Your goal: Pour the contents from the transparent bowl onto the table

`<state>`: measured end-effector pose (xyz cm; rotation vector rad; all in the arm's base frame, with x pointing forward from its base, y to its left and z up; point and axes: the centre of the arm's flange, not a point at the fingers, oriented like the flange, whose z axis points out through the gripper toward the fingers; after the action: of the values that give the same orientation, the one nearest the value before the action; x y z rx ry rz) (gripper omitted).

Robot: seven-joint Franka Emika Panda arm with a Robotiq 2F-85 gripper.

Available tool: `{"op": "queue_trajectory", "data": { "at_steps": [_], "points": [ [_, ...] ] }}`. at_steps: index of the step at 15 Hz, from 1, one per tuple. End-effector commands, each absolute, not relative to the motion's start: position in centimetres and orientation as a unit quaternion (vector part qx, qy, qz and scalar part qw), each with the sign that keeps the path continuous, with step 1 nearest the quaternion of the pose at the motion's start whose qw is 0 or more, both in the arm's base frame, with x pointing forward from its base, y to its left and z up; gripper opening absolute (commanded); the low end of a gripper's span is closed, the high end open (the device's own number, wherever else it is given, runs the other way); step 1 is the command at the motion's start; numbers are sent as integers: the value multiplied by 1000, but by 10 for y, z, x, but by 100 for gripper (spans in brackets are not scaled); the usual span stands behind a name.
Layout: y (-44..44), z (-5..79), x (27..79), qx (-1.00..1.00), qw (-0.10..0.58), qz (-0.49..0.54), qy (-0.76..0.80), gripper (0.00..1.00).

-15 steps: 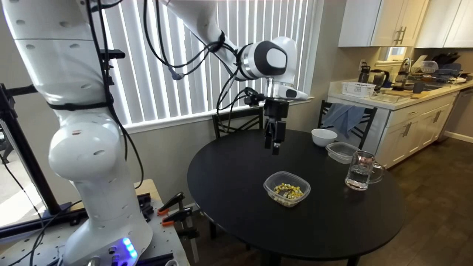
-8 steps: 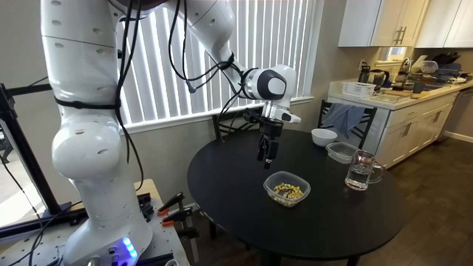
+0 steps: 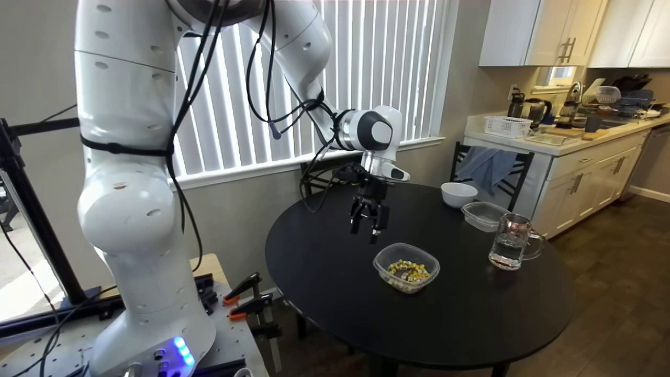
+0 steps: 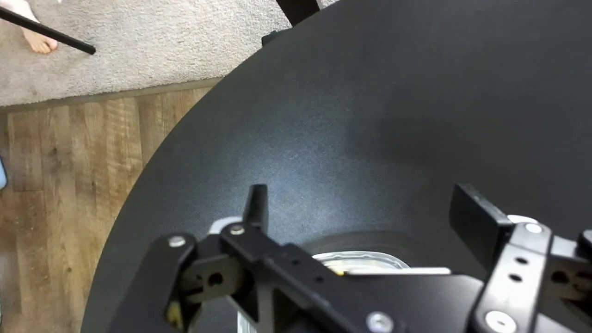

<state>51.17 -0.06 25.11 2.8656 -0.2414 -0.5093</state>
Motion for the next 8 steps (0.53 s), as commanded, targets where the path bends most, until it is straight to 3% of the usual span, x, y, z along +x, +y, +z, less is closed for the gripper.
{"op": "queue_trajectory", "data": {
  "at_steps": [1,8],
  "points": [
    [0,251,512,975,112,-173,-80,100],
    [0,229,529,981,110,-140,-82,100]
  ]
}}
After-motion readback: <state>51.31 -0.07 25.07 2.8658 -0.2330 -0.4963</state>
